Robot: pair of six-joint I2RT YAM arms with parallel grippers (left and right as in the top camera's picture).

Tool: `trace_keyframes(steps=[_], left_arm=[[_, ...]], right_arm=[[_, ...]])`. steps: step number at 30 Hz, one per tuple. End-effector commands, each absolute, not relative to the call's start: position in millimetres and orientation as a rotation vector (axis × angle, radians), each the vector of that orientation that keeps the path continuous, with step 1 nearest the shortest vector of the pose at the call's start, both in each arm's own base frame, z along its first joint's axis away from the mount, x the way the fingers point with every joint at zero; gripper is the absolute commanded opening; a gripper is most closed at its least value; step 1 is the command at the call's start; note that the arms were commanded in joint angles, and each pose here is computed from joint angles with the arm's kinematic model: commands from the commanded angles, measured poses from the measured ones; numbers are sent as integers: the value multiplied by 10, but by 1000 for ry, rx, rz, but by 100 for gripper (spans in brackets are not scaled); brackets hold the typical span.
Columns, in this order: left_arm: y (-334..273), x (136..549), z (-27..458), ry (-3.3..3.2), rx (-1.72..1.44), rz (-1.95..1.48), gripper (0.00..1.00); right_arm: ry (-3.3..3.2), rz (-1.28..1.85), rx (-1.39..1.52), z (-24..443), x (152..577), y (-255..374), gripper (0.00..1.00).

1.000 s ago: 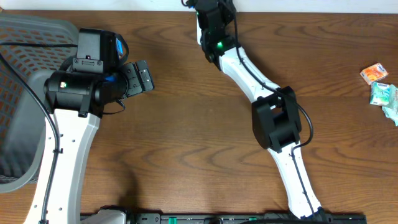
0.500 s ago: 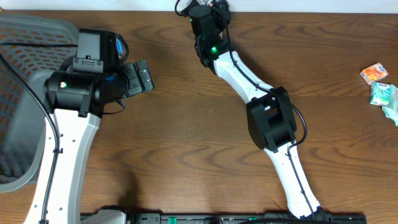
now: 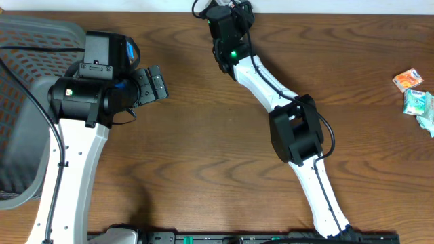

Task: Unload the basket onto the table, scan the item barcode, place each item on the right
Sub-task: 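Press the Zam-Buk tin against the scanner face, then carry the Zam-Buk tin to the far right pile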

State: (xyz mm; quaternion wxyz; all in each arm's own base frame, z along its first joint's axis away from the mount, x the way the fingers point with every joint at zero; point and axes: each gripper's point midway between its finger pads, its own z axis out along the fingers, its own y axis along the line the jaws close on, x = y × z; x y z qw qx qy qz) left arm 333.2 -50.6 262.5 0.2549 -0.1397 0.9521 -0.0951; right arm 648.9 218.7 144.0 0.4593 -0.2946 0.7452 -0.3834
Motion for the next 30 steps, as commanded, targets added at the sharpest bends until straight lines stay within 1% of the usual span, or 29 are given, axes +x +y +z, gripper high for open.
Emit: trace_keyframes(steps=[1,5,9,12,16,19,23,26,30], left_arm=[[-483,3344,2664,2575,-378,-250,98],[-483,3344,2664,2575,-378,-250,98],[-483,3344,2664,2575,-378,-250,98],[-483,3344,2664,2575,-378,-250,98],[-483,3344,2664,2575,-378,-250,98],[-483,3344,2664,2575,-378,-250,98],[-483,3344,2664,2575,-378,-250,98],[-483,3344,2664,2575,-378,-250,98],[-483,3344,2664,2575,-378,-250,98]], right_arm=[[1845,-988,-685,1468,6519,2040,19],[1857,-973,-635,1471,6541,1962,22],[1873,-975,-511,1518,6575,1748,26],[1880,-991,-463,1562,6598,1588,25],[1886,-1012,-309,1744,6611,1230,25],[1892,-1037,-165,1917,6598,825,25],[1946,-1101,-24,1932,6529,210,26],[2032,-1148,49,1772,6429,-280,26],[2156,-1191,214,1508,6174,-1012,25]])
